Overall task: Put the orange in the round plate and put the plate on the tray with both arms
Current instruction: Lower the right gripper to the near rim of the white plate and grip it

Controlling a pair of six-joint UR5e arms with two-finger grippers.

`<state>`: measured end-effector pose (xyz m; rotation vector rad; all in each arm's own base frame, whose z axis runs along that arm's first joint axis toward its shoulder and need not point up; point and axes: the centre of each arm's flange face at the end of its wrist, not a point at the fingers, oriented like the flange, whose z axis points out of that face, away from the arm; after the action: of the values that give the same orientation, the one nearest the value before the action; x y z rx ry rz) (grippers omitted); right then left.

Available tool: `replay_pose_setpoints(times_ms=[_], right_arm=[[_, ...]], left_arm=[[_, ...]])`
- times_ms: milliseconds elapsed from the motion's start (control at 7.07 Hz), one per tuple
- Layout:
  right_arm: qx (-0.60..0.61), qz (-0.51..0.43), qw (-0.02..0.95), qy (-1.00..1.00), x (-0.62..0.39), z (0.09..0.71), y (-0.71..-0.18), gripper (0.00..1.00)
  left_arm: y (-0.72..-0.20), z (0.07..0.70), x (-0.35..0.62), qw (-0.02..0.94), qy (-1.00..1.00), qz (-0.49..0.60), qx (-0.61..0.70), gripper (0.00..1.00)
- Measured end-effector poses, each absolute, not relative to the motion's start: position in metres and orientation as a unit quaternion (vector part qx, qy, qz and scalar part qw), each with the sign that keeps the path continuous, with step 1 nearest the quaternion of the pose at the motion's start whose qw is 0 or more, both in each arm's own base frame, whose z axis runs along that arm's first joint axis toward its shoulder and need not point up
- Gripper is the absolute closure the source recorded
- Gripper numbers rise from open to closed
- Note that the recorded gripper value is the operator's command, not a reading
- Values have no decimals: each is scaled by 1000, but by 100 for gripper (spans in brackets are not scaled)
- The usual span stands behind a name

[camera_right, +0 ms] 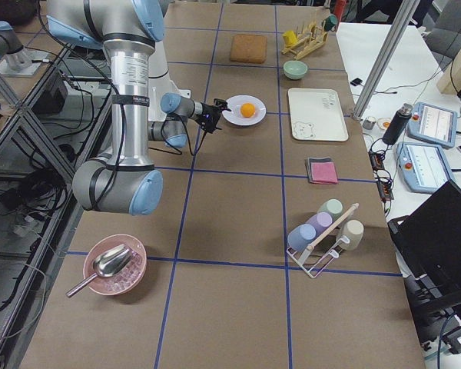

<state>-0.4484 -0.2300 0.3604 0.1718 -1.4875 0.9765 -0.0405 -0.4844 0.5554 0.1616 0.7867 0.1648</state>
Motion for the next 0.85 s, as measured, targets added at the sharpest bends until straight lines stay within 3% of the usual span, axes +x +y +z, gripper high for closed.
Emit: replay_pose_setpoints(times_ms=[849], right_arm=[[49, 473, 616, -628, -550, 314, -224, 4]], left_arm=[[-474, 560, -41, 915, 388, 79, 74, 1]])
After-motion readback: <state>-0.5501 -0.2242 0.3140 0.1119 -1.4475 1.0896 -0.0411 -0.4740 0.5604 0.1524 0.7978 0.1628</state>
